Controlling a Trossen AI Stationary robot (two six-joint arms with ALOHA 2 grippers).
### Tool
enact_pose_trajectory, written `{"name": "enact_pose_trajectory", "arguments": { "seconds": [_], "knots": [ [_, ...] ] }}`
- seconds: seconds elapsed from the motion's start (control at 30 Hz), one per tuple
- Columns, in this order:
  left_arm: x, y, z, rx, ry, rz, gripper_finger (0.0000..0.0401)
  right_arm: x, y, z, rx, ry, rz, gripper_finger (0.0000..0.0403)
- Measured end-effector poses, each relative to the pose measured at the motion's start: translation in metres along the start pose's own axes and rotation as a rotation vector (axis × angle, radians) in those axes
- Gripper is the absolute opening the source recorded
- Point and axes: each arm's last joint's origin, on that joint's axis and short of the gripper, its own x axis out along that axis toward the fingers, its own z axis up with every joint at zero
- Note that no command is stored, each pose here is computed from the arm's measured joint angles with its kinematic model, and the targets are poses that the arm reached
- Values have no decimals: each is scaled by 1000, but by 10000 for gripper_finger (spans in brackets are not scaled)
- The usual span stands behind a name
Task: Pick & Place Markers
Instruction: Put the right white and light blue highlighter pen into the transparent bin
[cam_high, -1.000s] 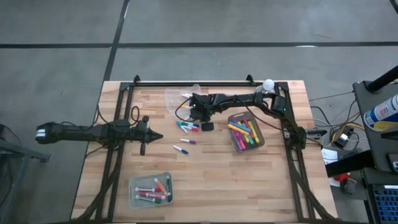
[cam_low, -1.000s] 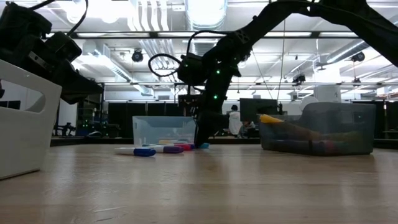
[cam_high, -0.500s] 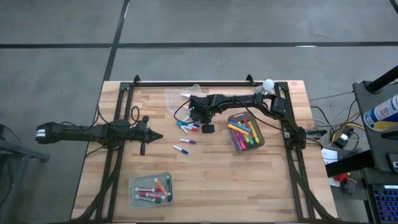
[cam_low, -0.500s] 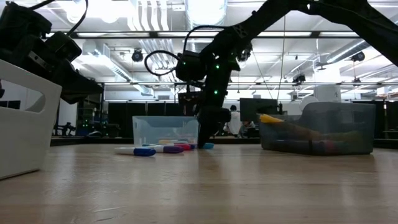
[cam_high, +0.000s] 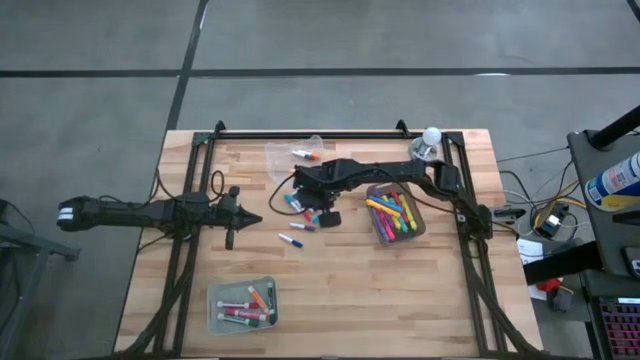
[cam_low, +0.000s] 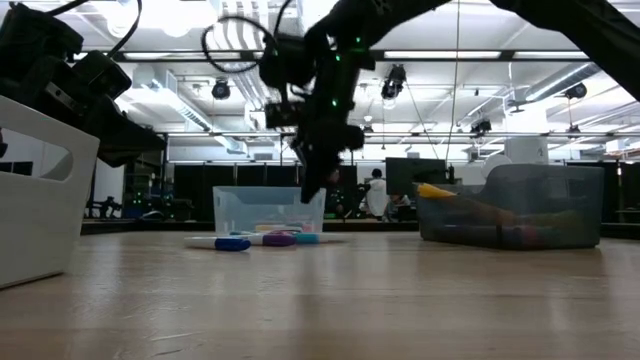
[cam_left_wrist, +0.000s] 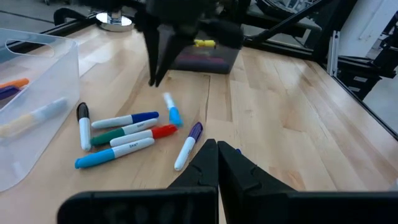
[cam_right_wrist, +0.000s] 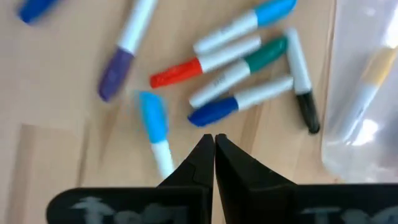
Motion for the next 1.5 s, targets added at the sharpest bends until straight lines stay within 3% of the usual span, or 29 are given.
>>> {"name": "enact_pose_trajectory", "arguments": {
  "seconds": [0.27,0.5,0.67,0.9,1.17,1.5],
  "knots": [
    [0,0,0,0,0,0,0,-23,5,6,-2,36,21,8],
    [0,0,0,0,0,0,0,-6,14,-9,235,133,100,12],
    [0,0,0,0,0,0,0,12,25,-24,275,216,115,48],
    [0,0,0,0,0,0,0,16,23,-24,380,198,84,108],
    [0,0,0,0,0,0,0,2,15,-9,411,123,-8,112],
    [0,0,0,0,0,0,0,17,18,-13,295,104,-2,95]
  ]
}}
